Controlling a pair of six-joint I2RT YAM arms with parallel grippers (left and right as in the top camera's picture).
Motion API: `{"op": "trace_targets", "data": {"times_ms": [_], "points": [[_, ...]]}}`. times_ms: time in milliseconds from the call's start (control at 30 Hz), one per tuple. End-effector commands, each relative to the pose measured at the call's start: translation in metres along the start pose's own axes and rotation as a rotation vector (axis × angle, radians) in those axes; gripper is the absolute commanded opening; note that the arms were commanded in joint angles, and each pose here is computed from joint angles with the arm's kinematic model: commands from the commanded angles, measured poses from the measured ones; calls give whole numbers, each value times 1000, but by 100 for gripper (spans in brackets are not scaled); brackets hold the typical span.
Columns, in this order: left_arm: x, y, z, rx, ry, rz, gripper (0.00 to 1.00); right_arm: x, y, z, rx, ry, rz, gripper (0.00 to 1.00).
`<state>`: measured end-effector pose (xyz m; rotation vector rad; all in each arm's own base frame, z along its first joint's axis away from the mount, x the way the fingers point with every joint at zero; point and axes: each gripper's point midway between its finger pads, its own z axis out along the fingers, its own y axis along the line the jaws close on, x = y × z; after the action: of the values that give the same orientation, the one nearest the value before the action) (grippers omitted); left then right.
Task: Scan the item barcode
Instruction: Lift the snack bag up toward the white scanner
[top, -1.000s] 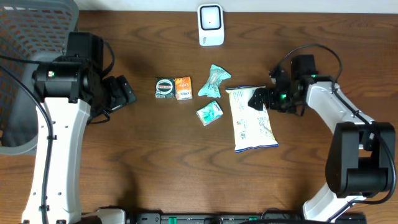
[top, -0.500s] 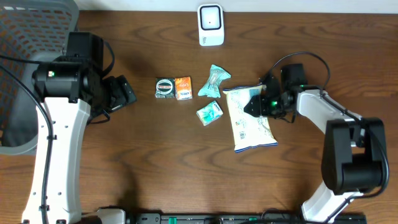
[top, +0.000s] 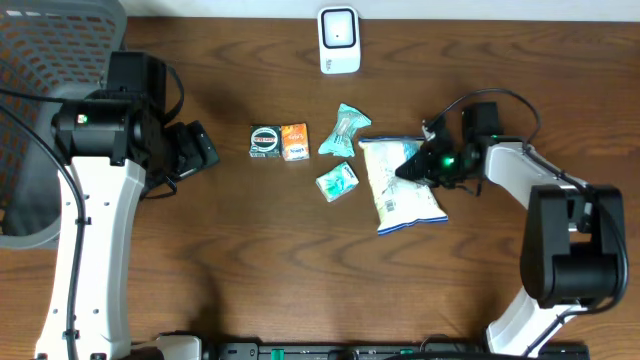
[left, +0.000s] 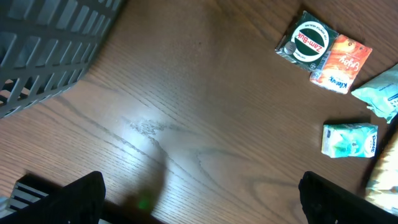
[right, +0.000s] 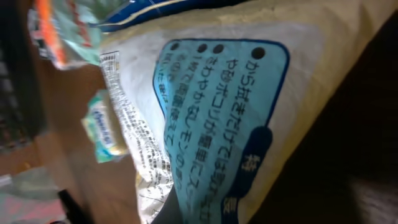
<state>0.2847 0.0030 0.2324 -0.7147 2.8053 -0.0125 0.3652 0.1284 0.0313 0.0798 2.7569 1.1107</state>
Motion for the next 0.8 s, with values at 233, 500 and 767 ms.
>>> {"op": "trace_targets", "data": {"times_ms": [233,500,767], "points": [[0,2,1,-11,7,-9,98,-83,158,-123,-308,-438,-323,1],[0,1,1,-11,7,-9,98,-102,237,-174,-468,-678,-590,1],[0,2,1,-11,7,-9,98,-106,261,-185,-549,-733,-523,1]]}}
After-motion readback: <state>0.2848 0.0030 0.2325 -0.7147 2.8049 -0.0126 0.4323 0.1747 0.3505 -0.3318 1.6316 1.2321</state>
